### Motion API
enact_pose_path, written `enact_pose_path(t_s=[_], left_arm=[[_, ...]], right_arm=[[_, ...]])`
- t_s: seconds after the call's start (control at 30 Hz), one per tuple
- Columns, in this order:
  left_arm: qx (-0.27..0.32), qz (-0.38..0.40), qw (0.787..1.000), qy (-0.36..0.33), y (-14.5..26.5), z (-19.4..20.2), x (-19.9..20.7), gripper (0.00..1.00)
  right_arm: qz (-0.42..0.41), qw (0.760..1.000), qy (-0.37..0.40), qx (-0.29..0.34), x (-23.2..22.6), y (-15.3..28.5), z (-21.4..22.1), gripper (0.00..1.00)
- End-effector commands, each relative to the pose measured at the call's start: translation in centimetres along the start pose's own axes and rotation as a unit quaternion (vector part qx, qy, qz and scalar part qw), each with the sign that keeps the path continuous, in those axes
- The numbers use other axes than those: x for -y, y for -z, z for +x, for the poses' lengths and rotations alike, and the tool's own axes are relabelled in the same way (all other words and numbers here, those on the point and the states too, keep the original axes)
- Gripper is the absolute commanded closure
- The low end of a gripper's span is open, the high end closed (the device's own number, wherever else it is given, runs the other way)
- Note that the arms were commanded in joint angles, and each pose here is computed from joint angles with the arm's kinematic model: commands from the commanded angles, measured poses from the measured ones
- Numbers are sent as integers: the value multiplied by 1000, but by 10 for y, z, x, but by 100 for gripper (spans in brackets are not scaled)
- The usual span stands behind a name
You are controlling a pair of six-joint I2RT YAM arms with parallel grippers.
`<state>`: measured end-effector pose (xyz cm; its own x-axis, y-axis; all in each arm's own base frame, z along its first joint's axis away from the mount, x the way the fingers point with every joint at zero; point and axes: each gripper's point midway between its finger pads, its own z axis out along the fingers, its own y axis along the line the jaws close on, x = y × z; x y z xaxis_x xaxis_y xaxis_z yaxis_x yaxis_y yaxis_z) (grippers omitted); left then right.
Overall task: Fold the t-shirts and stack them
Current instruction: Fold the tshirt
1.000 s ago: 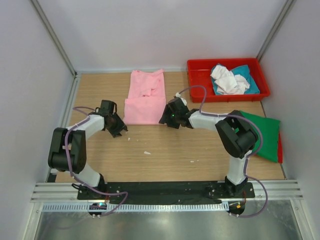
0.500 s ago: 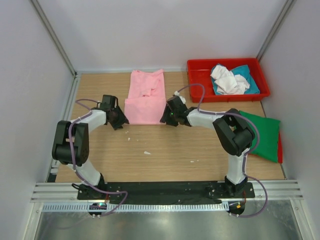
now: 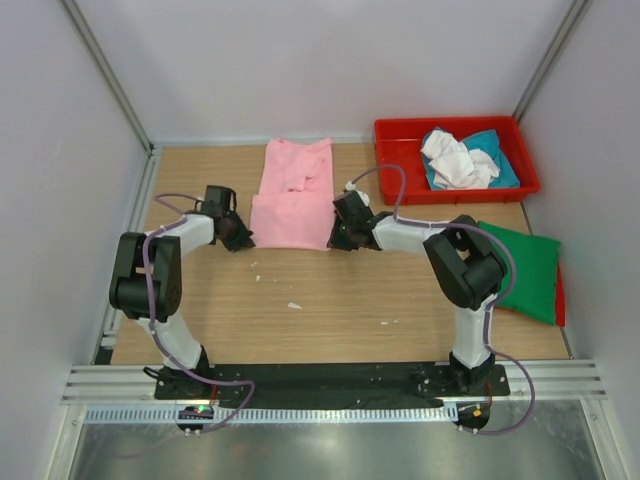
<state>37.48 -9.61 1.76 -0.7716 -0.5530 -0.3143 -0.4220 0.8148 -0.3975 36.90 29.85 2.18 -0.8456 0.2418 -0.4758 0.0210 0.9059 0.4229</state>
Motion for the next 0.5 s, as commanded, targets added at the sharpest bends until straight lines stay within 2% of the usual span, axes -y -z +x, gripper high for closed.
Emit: enact_pose_path(t_s=[0.0, 0.17, 0.33, 0.37, 0.47], left_arm=[[-44, -49, 998, 4, -8, 28, -30, 100], [-71, -77, 994, -9, 23, 55, -49, 100], [-78, -71, 994, -12, 68, 78, -30, 100], [-94, -93, 991, -24, 79, 93, -34, 100], [-87, -103, 990, -30, 109, 106, -33, 100]], right_arm=[[37, 998, 38, -19, 21, 10, 8, 99], [38, 997, 52, -43, 34, 38, 27, 99], [21, 994, 41, -96, 43, 68, 61, 99], [21, 994, 34, -105, 48, 77, 69, 99], [21, 991, 20, -128, 58, 93, 90, 99]])
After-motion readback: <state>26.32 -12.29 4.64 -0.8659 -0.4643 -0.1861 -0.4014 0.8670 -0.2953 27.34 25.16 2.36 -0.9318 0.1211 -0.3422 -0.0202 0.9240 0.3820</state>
